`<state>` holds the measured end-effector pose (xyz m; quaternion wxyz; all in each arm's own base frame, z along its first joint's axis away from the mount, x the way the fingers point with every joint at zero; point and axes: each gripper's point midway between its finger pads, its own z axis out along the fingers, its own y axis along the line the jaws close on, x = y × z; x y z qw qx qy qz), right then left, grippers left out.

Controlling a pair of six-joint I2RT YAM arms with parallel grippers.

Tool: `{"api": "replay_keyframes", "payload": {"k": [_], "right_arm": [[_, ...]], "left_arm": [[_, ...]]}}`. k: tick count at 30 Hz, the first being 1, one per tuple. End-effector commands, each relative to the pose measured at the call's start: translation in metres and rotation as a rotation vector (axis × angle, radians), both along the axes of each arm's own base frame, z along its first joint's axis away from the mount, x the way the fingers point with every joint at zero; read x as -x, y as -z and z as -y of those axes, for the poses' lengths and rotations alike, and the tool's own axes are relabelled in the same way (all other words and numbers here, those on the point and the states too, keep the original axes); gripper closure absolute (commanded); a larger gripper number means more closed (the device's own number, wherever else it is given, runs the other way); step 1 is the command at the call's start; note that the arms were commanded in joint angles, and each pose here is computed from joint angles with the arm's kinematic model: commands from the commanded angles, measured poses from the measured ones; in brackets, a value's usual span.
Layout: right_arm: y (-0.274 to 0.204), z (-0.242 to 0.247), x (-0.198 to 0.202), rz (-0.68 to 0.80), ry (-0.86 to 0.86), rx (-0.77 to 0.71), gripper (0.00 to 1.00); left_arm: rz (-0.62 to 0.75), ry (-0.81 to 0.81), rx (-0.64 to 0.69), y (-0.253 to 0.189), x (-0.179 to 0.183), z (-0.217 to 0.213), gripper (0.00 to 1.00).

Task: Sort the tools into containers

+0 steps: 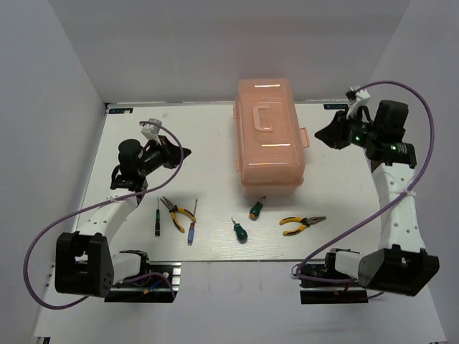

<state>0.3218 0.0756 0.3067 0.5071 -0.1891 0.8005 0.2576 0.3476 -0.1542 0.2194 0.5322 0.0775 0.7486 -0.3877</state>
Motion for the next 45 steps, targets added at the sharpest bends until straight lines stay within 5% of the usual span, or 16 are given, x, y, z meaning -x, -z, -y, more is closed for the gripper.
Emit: {"api": "replay_keyframes", "payload": {"k": [1,4,5,6,8,12,27,37,45], "right_arm": [[-0.04,-0.032,-0.015,0.05,-0.097,-0.082,0.77],[-0.02,-0.062,-0.054,-0.068,-0.136,-0.109,0.65],[-0.017,-0.064,-0.061,-0.082,-0.117,-0.094,0.61],[-0.028,-0.07,-0.069,-0.066,-0.116,-0.095,0.57],[-0.011,-0.095,-0.087,-0.126,-0.121,-0.061,0.46],[-0.017,-0.136,-0.11,-0.143,-0.128,-0.035,0.4],[0.044,-0.174,-0.159,-0.198,0.131,0.087,0.36],[0.076,-0.185,-0.16,-0.318,0.128,0.053,0.4],[0.058,-0.202,-0.141,-0.392,0.036,-0.088,0.53]], "left_arm": [[0.076,0.079,0.024,-0.026,0.001,0.01,1.0],[0.097,0.13,0.031,-0.027,0.003,0.016,0.87],[0.11,0.159,0.035,-0.027,0.007,0.019,0.76],[0.107,0.175,0.036,-0.025,0.007,0.021,0.49],[0.113,0.214,0.04,-0.024,0.01,0.025,0.27],[0.088,0.223,0.034,-0.014,0.009,0.026,0.11],[0.025,0.235,0.022,0.005,-0.002,0.028,0.09],[0.006,0.241,0.04,0.006,-0.008,0.032,0.09],[0.046,0.299,0.062,-0.016,-0.022,0.059,0.26]]}}
